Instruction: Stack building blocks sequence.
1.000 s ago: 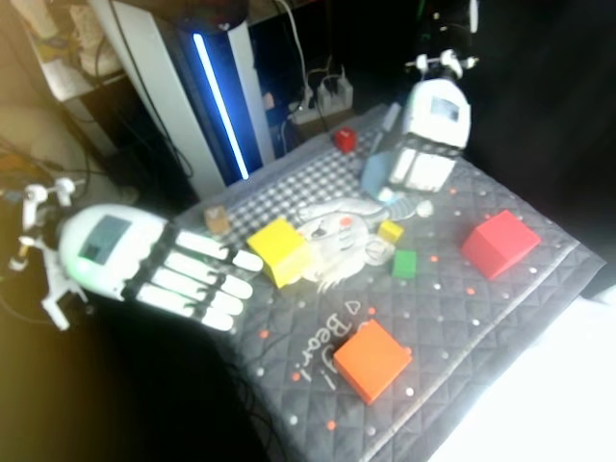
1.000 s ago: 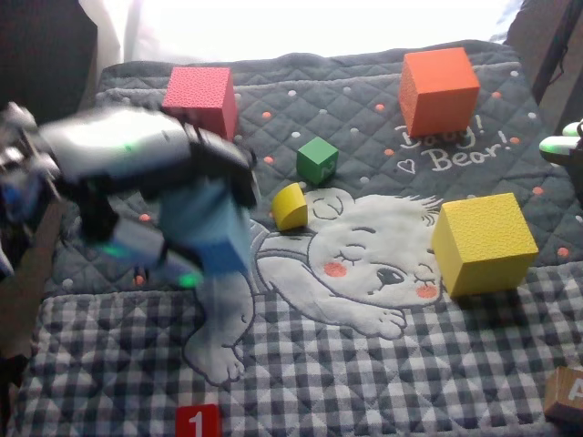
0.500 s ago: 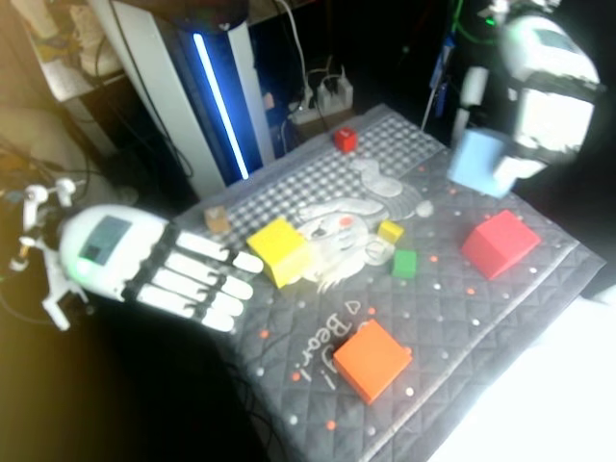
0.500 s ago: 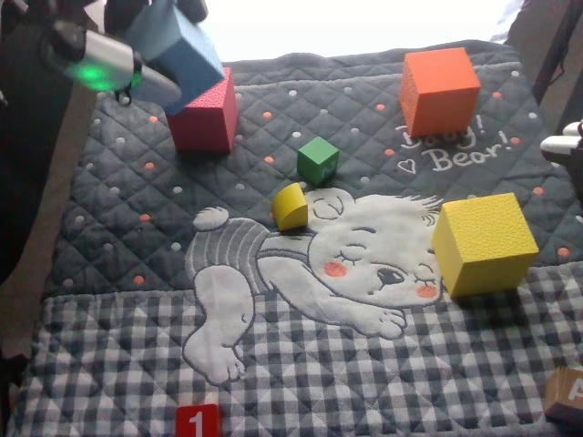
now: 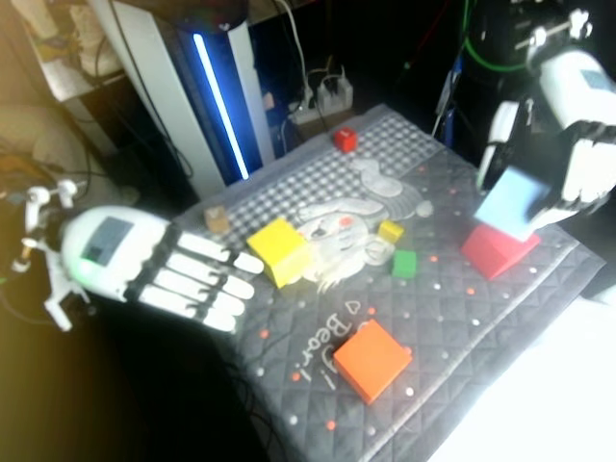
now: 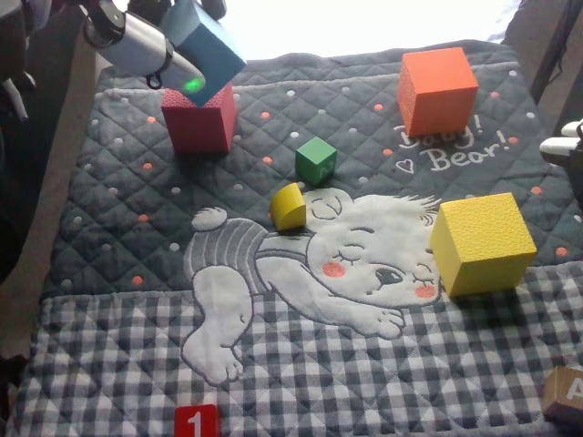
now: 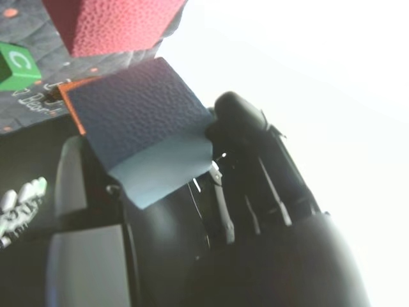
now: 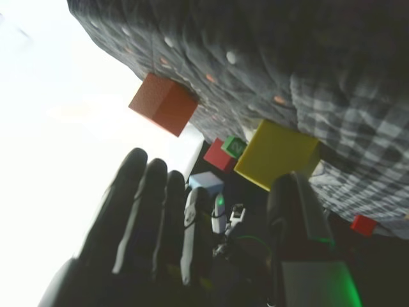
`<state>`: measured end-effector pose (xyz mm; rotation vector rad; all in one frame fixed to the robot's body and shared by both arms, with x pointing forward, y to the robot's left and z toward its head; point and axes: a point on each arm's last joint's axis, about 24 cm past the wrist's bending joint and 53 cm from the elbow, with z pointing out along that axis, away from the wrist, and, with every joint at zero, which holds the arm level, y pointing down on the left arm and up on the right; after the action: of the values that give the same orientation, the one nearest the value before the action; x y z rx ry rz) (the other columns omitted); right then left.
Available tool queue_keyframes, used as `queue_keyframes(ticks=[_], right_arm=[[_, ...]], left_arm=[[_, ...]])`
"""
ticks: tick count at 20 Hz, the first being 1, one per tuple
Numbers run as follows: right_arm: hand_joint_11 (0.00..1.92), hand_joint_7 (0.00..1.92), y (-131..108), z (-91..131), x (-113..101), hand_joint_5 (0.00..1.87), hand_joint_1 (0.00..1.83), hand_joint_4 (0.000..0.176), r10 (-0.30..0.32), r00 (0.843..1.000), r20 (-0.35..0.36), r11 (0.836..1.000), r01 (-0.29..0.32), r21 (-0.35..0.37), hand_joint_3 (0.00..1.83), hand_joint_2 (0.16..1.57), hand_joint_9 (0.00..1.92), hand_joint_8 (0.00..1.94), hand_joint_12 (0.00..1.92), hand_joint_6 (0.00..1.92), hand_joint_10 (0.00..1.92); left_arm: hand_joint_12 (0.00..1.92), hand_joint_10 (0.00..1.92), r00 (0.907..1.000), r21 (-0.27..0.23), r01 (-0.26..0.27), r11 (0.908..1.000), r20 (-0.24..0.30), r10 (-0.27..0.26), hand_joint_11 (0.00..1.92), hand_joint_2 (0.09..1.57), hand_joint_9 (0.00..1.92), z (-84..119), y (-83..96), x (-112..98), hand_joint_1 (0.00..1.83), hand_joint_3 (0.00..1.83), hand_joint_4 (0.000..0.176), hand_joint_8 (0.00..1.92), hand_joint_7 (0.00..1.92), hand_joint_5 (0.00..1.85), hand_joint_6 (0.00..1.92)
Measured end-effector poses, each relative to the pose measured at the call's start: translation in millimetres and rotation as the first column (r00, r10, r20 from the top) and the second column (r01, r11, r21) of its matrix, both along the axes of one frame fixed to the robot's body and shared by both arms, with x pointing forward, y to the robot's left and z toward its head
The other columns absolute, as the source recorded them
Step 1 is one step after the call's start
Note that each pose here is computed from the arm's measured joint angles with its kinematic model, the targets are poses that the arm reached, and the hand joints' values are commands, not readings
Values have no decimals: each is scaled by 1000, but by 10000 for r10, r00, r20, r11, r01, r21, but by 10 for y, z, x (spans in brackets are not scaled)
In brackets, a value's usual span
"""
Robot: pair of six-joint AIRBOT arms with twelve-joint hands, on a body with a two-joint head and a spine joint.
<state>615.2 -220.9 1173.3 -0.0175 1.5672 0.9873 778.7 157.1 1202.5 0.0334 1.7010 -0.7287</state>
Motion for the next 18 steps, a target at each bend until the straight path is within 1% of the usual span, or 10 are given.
queue_keyframes(ticks=[2, 5, 6, 7, 9, 11, 12, 13, 15, 18], right_arm=[[255, 344, 2, -1, -1, 312, 1065, 89, 6, 10000, 1, 10000, -6, 3, 3, 1107, 353, 5, 204, 2, 4], [272, 342, 1, 0, 0, 316, 1065, 74, -1, 10000, 0, 10000, 1, 6, 1, 1106, 357, 2, 213, 3, 4], [278, 336, 3, -4, 1, 311, 1064, 80, -3, 10000, -6, 10000, 3, 14, 0, 1103, 353, 0, 215, 0, 2], [285, 328, 10, -7, -4, 309, 1072, 78, 27, 10000, -9, 10000, -27, 7, 0, 1099, 352, 0, 219, 0, 1], [277, 319, 11, -8, -5, 307, 1093, 83, 31, 10000, -9, 10000, -31, 6, 0, 1086, 337, 0, 215, 1, 0], [279, 321, 11, -9, -5, 314, 1069, 70, 31, 10000, -11, 10000, -31, 3, 0, 1084, 333, 1, 215, 3, 1], [279, 321, 14, -14, -6, 314, 1069, 70, 36, 10000, -21, 10000, -36, 7, 0, 1084, 333, 1, 215, 3, 1], [278, 329, 16, -21, -4, 316, 1080, 62, 38, 10000, -29, 10000, -38, 17, 0, 1083, 343, 4, 212, 3, 4], [270, 328, 28, -38, -4, 313, 1080, 70, 38, 10000, -66, 10000, -38, 63, 0, 1085, 340, 2, 208, 1, 3], [273, 335, 30, -38, -5, 306, 1048, 76, 55, 10000, -55, 10000, -55, 50, 3, 1093, 331, 2, 206, 0, 0]], left_arm=[[1409, 1089, 10000, 51, -57, 10000, -5, 57, 765, 1094, 978, -6, 20, 4, 1506, 0, 0, 1098, 908, 988, 927], [1450, 1086, 9998, 201, -183, 9996, -29, 184, 736, 1099, 956, -24, 69, 15, 1502, 1, 0, 1060, 921, 982, 953], [1484, 1113, 9998, 298, -222, 9993, -7, 222, 721, 1110, 917, -30, 85, 24, 1499, 2, 0, 1070, 909, 959, 1012], [1489, 1115, 9997, 378, -258, 9990, -7, 258, 734, 1111, 913, -38, 98, 29, 1499, 1, 0, 1082, 896, 951, 1020], [1451, 1084, 9993, 490, -359, 9982, -81, 364, 820, 1098, 946, -64, 140, 46, 1501, 1, 0, 1036, 891, 961, 964], [1386, 1034, 9992, 563, -389, 9977, -99, 395, 856, 1088, 980, -67, 151, 53, 1504, 1, 0, 1046, 889, 969, 1020], [1386, 1034, 9990, 577, -427, 9974, -88, 433, 856, 1088, 980, -59, 166, 64, 1504, 1, 0, 1046, 889, 969, 1020], [1390, 1014, 9989, 609, -455, 9971, -77, 461, 815, 1093, 977, -50, 176, 71, 1503, 0, 0, 1029, 907, 952, 1104], [1397, 1044, 9988, 694, -477, 9964, -33, 481, 808, 1095, 956, -42, 179, 86, 1503, 1, 0, 1044, 901, 964, 1084], [1419, 1066, 9986, 944, -477, 9944, -171, 495, 755, 1105, 956, -104, 138, 123, 1501, 1, 0, 1154, 863, 969, 1011]])
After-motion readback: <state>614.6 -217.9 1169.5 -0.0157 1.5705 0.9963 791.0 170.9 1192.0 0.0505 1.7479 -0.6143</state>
